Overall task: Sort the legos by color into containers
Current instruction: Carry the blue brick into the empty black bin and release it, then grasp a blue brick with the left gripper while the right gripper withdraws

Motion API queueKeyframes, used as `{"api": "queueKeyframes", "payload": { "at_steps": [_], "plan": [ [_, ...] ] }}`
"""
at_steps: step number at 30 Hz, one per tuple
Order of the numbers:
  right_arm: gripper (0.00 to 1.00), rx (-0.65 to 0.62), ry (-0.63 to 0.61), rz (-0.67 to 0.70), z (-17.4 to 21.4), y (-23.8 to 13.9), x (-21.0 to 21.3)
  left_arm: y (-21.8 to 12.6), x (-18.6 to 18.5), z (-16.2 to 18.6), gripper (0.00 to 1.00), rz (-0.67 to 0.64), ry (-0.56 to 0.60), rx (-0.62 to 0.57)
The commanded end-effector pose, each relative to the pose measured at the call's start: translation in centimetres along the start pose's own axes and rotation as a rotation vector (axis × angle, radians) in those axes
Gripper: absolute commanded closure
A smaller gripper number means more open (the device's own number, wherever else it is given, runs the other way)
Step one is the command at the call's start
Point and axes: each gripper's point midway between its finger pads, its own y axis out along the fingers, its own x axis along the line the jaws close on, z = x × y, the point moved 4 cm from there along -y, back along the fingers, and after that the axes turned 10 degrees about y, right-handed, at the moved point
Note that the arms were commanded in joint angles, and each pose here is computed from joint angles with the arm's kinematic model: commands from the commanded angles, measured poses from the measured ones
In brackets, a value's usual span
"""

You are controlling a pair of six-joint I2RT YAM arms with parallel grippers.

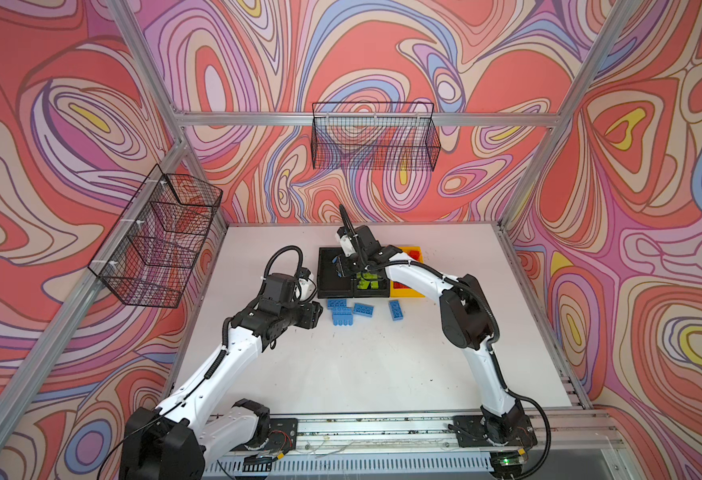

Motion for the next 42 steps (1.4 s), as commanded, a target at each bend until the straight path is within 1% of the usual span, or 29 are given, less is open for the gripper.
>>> {"api": "queueKeyframes", "payload": {
  "at_steps": [1, 4, 7, 10, 13, 14, 16, 18, 22, 27, 30, 32, 38, 42],
  "plan": [
    [0.76, -0.026, 0.046, -0.078, -0.7, 1.0, 1.1, 0.1, -0.7, 0.5, 0.38, 0.040, 0.018, 0.017],
    [0.75, -0.024, 0.043, -0.059, -0.4, 1.9, 0.6, 0.1, -0.7, 0.4, 0.38, 0.044, 0.025, 0.019],
    [0.71, -0.021, 0.037, -0.058, 0.0, 2.4, 0.2, 0.3, -1.3, 0.5, 0.39, 0.081, 0.035, 0.025],
    [0.62, -0.031, 0.042, -0.080, 0.1, 2.6, 0.3, 0.8, -2.0, 0.6, 0.40, 0.105, 0.061, 0.047],
    [0.50, -0.056, 0.040, -0.089, -0.6, 2.2, 0.8, 1.2, -2.6, 1.0, 0.40, 0.102, 0.109, 0.079],
    [0.48, -0.072, 0.034, -0.088, -1.1, 1.8, 0.9, 1.4, -2.8, 1.1, 0.40, 0.098, 0.132, 0.091],
    [0.48, -0.096, 0.023, -0.085, -1.9, 0.8, 1.3, 1.8, -3.2, 1.0, 0.40, 0.100, 0.175, 0.110],
    [0.48, -0.120, 0.017, -0.086, -2.9, -0.6, 1.7, 2.3, -3.4, 0.9, 0.40, 0.098, 0.215, 0.132],
    [0.49, -0.208, 0.027, -0.070, -5.2, -5.6, 1.1, 3.9, -4.3, 0.2, 0.39, 0.132, 0.307, 0.155],
    [0.51, -0.314, 0.092, -0.029, -6.5, -12.7, -1.9, 6.6, -5.3, -0.8, 0.38, 0.166, 0.421, 0.219],
    [0.51, -0.379, 0.128, -0.007, -6.1, -17.0, -3.8, 8.3, -5.3, -0.9, 0.38, 0.167, 0.470, 0.254],
    [0.51, -0.423, 0.164, 0.014, -5.2, -19.9, -4.9, 9.4, -5.3, -0.5, 0.38, 0.175, 0.490, 0.288],
    [0.52, -0.446, 0.276, 0.092, -1.5, -24.2, -9.7, 11.5, -5.6, -0.5, 0.40, 0.189, 0.551, 0.327],
    [0.52, -0.444, 0.310, 0.141, -0.3, -25.6, -11.9, 12.0, -6.2, 0.0, 0.42, 0.196, 0.600, 0.351]
  ]
}}
